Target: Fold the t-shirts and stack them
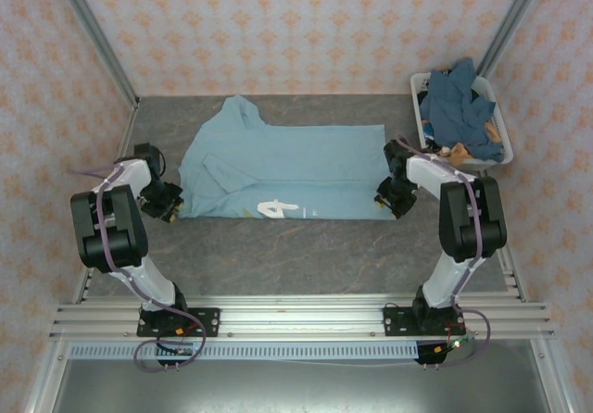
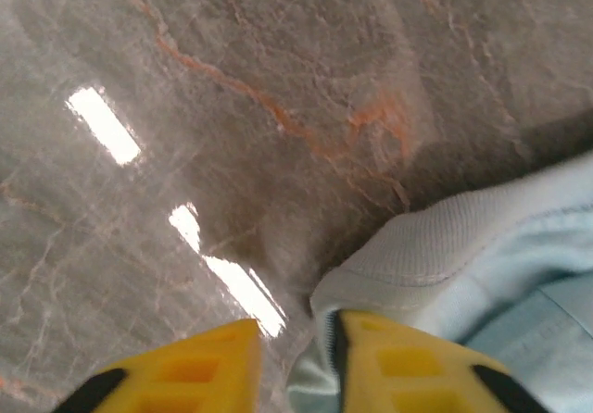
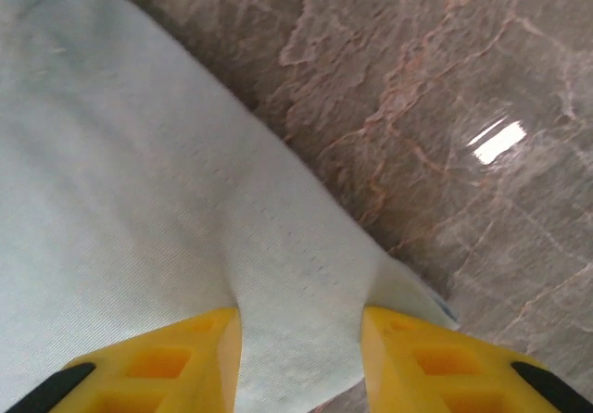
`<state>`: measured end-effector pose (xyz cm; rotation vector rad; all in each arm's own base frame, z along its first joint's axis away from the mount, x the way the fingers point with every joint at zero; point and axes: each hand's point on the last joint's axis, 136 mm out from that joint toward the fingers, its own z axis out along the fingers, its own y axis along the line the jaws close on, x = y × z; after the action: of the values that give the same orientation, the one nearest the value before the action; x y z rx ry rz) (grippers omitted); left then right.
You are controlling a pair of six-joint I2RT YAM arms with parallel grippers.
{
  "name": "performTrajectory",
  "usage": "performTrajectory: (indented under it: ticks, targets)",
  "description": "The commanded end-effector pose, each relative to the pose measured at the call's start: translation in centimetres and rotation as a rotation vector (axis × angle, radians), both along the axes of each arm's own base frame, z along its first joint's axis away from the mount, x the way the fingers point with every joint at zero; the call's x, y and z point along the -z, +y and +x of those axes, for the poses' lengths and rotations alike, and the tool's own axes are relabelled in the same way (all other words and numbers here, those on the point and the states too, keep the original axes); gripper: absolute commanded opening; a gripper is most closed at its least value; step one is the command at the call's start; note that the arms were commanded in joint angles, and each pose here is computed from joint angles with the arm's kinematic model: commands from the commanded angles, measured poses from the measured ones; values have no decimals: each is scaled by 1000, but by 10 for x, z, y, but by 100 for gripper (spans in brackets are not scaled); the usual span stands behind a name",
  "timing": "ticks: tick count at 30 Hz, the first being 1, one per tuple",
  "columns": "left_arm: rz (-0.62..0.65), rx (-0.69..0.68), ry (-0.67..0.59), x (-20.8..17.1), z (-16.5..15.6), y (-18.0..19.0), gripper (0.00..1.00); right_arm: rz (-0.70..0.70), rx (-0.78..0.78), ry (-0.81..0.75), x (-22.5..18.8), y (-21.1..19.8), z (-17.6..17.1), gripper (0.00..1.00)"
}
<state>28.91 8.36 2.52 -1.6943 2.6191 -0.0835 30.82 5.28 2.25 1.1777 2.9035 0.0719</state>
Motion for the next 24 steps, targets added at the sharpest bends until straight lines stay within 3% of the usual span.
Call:
performTrajectory:
  ticks: [1,2,9,17,21,24]
  targets:
    - [97,6,39,4,-7,16,6,-102,-18,54,2,-17,-8,35]
    - [112,9,47,2,-9,19,0,-118,-21,69,2,-20,-12,34]
    - [185,34,110,-14,-37,28,0,-214,-44,137,4,-38,-34,31]
    - [197,37,180,-14,-73,30,0,-222,-65,142,2,-40,-46,30]
    - [150,43,180,-3,-74,22,12,-157,-97,116,-2,-24,-43,36]
    - [138,33,152,-7,-69,20,26,-115,-109,77,-13,-13,-40,42]
